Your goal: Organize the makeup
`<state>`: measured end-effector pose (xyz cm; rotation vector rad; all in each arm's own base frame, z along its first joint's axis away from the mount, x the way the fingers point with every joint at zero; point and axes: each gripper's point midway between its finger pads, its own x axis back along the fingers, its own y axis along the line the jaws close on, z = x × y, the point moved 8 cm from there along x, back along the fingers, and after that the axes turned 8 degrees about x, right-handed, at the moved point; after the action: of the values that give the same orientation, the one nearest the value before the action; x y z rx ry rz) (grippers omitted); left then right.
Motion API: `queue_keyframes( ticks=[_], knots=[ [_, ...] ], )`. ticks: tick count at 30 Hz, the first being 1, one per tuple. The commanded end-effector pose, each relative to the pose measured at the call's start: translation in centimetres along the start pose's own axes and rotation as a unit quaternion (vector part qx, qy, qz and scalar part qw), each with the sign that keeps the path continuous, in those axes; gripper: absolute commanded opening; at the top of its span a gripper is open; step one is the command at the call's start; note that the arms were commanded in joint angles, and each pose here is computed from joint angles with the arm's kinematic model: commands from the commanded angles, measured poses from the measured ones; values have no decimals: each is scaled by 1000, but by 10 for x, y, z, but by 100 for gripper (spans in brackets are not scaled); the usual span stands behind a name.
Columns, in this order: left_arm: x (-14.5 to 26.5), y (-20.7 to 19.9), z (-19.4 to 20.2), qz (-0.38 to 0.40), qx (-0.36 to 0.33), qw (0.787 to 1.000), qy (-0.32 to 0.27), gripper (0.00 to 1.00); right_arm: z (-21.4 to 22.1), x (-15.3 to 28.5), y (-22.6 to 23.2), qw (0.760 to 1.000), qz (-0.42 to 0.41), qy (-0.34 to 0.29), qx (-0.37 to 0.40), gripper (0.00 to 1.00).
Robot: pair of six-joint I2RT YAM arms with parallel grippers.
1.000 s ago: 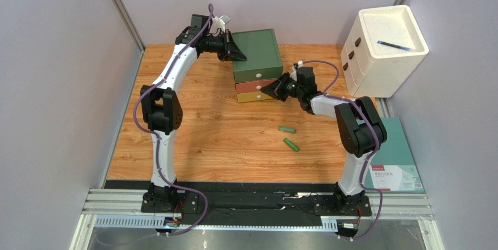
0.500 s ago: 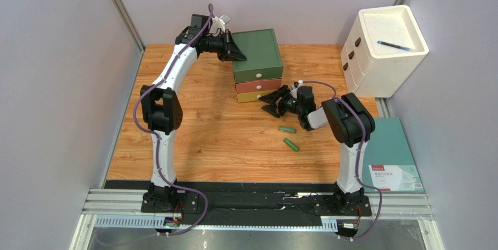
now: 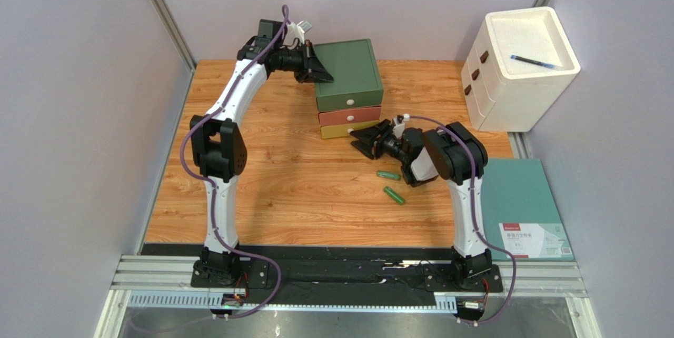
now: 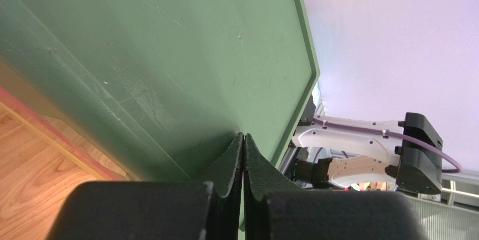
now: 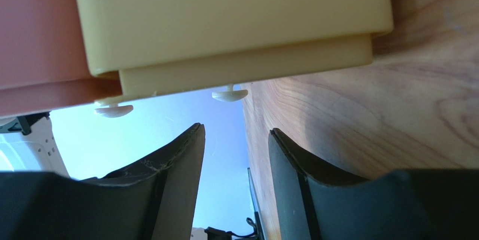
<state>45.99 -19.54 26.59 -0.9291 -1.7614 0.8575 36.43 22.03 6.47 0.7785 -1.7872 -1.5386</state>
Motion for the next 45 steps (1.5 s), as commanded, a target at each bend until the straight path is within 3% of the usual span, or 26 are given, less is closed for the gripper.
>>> queue_keyframes(
  ticks=[1, 5, 10, 24, 30, 36, 43, 45],
  knots=[
    [-9, 70, 22, -128, 65, 989, 32, 0, 3, 3, -11, 999, -13, -35, -20, 51],
    [-9, 70, 22, -128, 65, 989, 32, 0, 8, 3, -23, 997, -6, -76, -34, 51],
    [-9, 71, 23, -127, 64, 989, 33, 0, 17, -9, -35, 996, -8, -66, -51, 51],
    [-10, 73, 24, -127, 64, 989, 35, 0, 11, -8, -51, 988, 23, -146, -51, 47],
    [-9, 72, 23, -125, 63, 989, 34, 0, 13, -6, -63, 976, 42, -190, -96, 39],
    [-7, 72, 23, -126, 62, 990, 33, 0, 13, -10, -65, 975, 41, -196, -98, 33],
    [-5, 72, 21, -127, 62, 990, 29, 0, 13, -13, -65, 976, 36, -189, -99, 12],
    [-5, 73, 22, -128, 64, 989, 30, 0, 14, -12, -64, 976, 37, -188, -101, 11]
  ],
)
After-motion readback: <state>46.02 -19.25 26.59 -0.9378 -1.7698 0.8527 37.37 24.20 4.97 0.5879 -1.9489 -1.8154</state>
